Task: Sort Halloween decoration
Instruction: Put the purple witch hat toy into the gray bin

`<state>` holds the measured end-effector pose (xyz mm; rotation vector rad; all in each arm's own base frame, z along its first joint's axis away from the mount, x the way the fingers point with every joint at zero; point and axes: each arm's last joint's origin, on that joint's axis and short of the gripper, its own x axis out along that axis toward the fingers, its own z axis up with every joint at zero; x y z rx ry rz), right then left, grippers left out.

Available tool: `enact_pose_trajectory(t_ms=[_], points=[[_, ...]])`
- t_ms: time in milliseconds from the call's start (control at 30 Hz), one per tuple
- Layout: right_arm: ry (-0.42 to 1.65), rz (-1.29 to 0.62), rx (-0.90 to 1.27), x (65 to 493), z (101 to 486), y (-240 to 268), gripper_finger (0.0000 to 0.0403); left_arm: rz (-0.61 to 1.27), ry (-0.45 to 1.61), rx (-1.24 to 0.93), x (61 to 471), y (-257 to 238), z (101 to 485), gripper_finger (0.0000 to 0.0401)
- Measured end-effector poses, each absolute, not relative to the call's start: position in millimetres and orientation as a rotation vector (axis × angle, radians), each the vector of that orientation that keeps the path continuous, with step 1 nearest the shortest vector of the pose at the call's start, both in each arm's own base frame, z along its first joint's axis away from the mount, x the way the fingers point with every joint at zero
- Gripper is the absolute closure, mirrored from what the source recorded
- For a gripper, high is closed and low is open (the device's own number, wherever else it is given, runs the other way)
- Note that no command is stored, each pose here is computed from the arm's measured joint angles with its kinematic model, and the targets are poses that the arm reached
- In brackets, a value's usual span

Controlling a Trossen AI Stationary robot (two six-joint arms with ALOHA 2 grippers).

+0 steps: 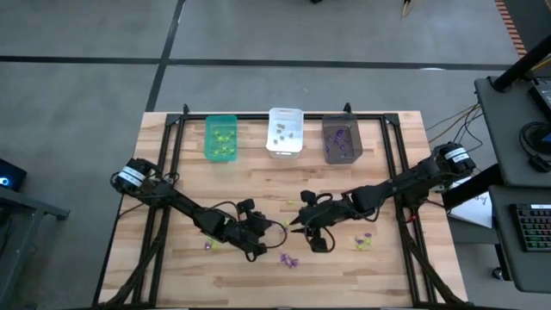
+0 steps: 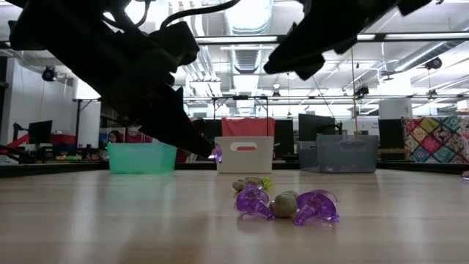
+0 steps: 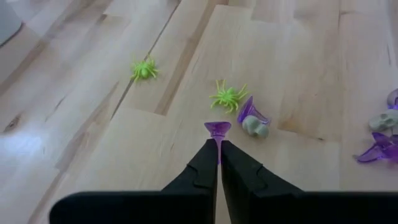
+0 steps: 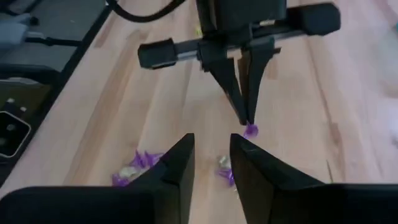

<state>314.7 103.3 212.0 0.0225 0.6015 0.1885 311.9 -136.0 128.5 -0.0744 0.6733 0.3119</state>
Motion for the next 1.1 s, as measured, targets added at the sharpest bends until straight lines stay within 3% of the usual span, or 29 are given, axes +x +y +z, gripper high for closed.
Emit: enact_pose_trajectory(t_ms=[300,700,1100], points=[[0.568,0.175,0.014,313,199,89,0.0253,0.273,0.599,-0.064,319,-139,137,0.0401],[0.579,0.165,0.033,317,184,89,0.025,0.249,0.515,0.123,340,-147,167,0.0401],[0.559,0.178,-0.004,321,181,90,0.025,0.252,0.499,0.137,341,-148,169,0.0401]])
